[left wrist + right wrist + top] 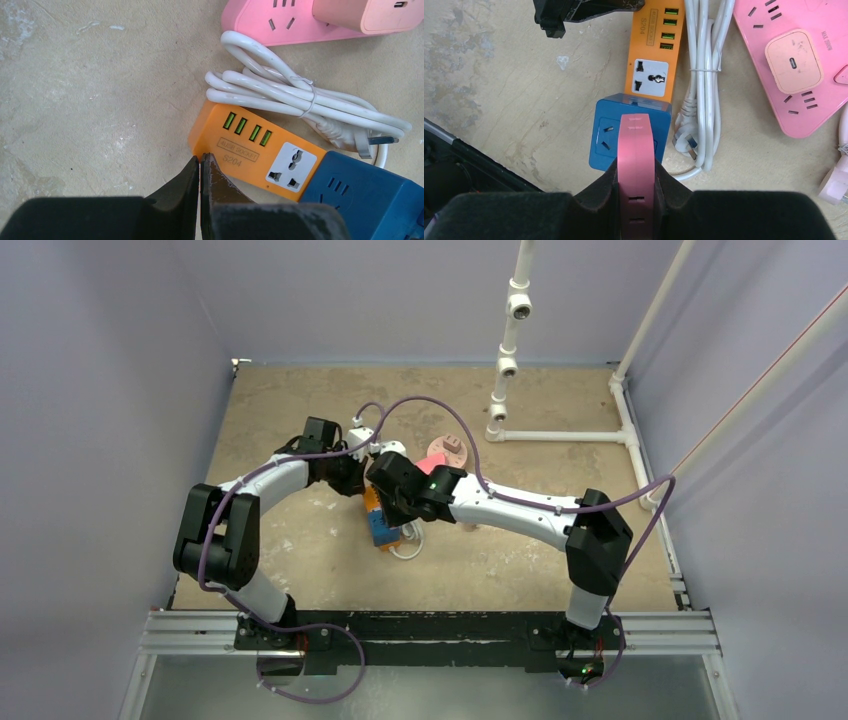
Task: Insert the plug
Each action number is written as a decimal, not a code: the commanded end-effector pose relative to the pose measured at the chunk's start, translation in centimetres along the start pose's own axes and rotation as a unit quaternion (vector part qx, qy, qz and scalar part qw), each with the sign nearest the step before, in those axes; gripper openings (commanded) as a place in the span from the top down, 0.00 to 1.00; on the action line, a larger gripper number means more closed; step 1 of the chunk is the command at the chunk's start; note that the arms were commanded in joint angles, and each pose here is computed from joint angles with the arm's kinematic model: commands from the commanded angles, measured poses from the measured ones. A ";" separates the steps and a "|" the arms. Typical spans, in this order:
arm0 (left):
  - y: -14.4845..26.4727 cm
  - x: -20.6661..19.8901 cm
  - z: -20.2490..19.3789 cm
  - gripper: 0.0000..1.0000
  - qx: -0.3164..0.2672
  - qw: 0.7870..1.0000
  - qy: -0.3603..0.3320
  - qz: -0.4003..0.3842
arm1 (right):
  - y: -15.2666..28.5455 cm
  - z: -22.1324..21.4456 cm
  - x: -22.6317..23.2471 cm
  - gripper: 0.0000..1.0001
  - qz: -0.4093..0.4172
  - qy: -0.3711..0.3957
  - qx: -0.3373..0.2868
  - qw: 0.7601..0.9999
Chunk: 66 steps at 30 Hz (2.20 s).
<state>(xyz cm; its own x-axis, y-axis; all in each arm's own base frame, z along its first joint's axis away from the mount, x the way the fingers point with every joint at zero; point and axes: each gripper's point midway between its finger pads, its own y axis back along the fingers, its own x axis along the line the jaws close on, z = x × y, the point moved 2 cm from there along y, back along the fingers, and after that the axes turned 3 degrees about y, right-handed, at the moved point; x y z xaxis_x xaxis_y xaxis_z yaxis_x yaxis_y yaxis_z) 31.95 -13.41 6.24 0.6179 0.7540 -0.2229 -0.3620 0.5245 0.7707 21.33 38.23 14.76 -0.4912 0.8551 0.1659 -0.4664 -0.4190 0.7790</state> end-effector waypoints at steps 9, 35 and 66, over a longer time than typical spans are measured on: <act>-1.0 -1.1 -2.7 1.00 0.049 0.998 0.015 -0.019 | -0.3 0.3 1.1 1.00 0.003 0.010 -0.011 1.000; 3.0 -1.0 -0.3 0.58 0.031 0.999 0.010 -0.028 | 0.1 0.5 1.4 1.00 -0.019 0.008 -0.009 1.000; 11.1 -6.7 0.3 0.48 -0.058 0.958 -0.107 -0.258 | 4.9 4.3 3.8 1.00 0.042 0.021 -0.066 0.997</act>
<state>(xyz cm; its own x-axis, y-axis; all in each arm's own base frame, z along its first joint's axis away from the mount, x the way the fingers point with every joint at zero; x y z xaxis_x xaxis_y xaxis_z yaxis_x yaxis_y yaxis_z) 23.97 -11.08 12.00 0.7928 0.4243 -0.4376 -0.0587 0.7678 0.6380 20.54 39.42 14.80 -0.4996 0.8605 0.0997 -0.4865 -0.3739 0.7896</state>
